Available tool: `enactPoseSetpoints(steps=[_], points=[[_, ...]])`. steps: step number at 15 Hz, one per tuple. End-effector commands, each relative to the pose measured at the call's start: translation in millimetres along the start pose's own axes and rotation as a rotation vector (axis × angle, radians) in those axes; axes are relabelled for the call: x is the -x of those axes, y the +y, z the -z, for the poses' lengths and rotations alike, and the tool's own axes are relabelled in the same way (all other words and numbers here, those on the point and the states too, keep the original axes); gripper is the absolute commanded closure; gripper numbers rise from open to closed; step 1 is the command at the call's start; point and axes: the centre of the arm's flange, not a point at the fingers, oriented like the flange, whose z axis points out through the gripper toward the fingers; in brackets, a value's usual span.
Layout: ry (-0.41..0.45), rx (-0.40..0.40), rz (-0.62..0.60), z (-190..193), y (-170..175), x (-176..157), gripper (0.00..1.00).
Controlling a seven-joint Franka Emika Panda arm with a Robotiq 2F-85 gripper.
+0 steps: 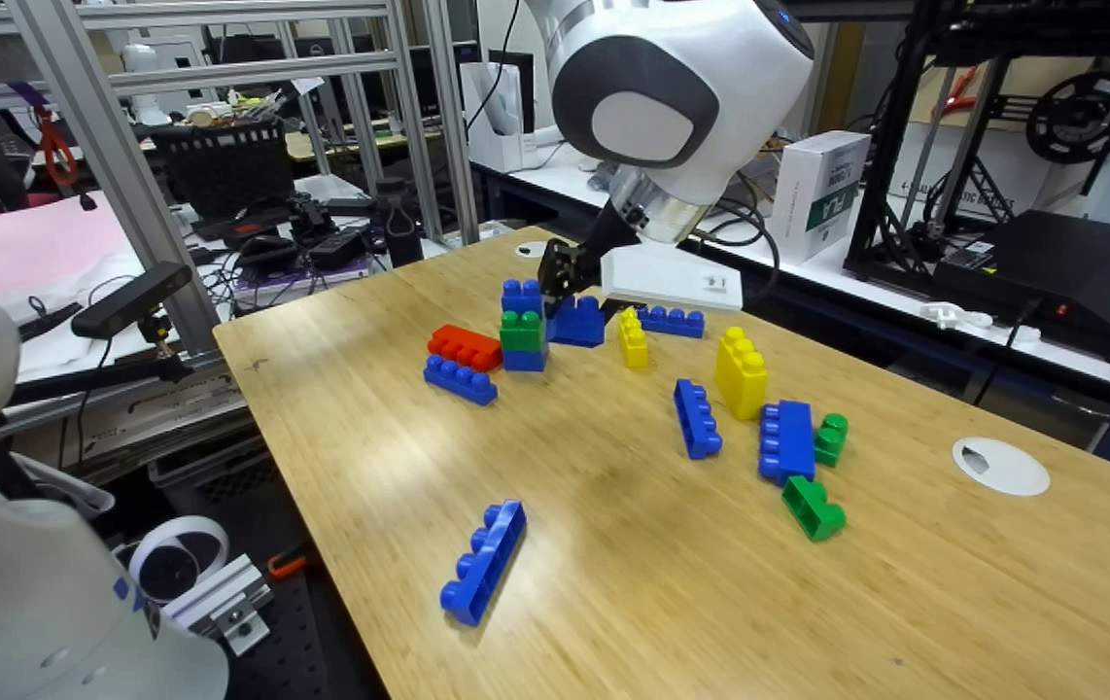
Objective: Stack the blue block on the blue and green blocks.
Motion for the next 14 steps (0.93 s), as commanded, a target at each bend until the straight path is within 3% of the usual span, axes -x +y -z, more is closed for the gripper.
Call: enactPoseSetpoints(steps=[1,11,12,14], points=[[0.019,-0.084,0.072,3,11,3,0.56],[0.007,-0.142,0.062,-2,26,2,0.56],[0.015,-0.123,0.068,-6,20,2,0.31],[0.014,-0.124,0.065,-6,21,1,0.31]])
